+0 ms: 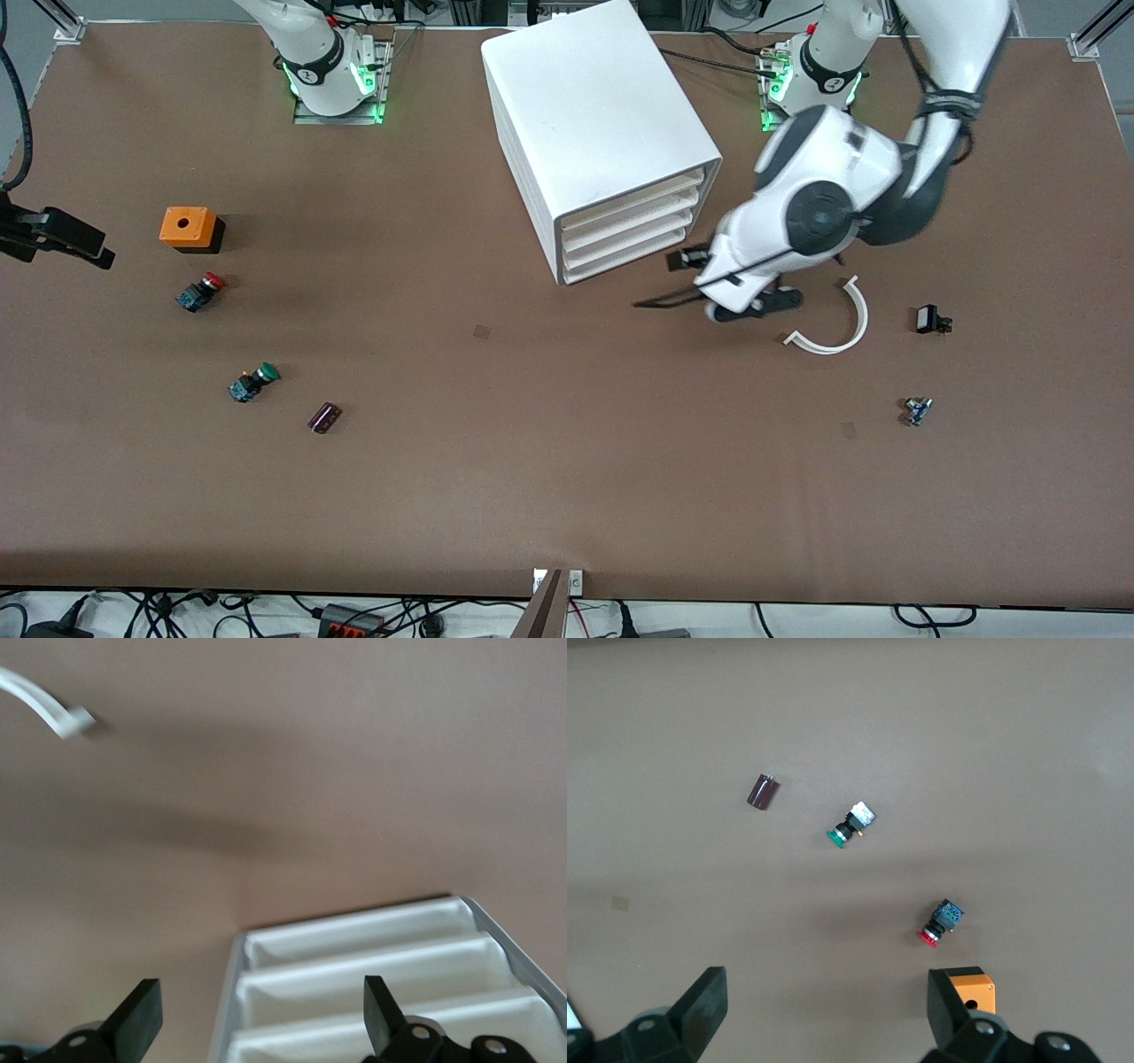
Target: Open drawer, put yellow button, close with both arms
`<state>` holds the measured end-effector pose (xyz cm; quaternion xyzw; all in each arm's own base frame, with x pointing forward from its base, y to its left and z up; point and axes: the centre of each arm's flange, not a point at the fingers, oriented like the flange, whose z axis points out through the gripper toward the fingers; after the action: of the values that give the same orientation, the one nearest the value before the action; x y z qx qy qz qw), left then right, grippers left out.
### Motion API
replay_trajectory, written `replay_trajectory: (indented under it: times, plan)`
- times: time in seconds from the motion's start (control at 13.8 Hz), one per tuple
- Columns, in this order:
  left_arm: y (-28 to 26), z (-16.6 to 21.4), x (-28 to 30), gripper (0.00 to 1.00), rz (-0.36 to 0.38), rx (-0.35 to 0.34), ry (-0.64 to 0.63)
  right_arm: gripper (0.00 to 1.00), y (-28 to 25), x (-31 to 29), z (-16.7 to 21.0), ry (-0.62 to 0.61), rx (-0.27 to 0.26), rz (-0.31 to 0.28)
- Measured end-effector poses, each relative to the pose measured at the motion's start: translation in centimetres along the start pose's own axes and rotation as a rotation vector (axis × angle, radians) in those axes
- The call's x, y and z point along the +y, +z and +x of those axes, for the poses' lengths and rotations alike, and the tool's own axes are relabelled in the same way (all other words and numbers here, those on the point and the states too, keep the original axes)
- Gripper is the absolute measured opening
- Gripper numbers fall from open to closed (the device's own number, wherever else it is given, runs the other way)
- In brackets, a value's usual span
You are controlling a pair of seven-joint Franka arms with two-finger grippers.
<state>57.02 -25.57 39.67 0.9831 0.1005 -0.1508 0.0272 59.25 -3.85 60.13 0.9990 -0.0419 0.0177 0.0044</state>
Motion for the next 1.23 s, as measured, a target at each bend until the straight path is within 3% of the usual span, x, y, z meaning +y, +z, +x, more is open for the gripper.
replay_trajectory:
  times: [0.22, 0.43, 0.72, 0.87, 1.08, 1.23]
  plan:
    - [-3.8, 2.9, -4.3, 1.00, 0.115, 0.109, 0.131, 1.00, 0.7, 0.1, -1.7, -0.008, 0.005, -0.023]
    - [-7.8, 4.3, -7.9, 1.00, 0.191, 0.144, 0.228, 1.00, 0.7, -0.2, -2.0, -0.016, 0.007, -0.037]
    - [-14.6, 4.1, -12.9, 1.00, 0.194, 0.125, 0.317, 1.00, 0.7, -0.2, -2.1, -0.022, 0.006, -0.038]
    - [-18.1, 2.3, -14.3, 1.00, 0.187, 0.136, 0.349, 1.00, 0.9, -0.2, -2.4, -0.024, -0.022, -0.039]
    - [-20.8, 1.0, -19.9, 1.00, 0.076, 0.127, 0.405, 1.00, 0.6, -0.3, -3.0, -0.041, -0.042, -0.039]
    - [-21.5, 0.2, -22.6, 1.00, 0.067, 0.157, 0.396, 1.00, 0.3, -0.3, -3.1, -0.045, -0.039, -0.039]
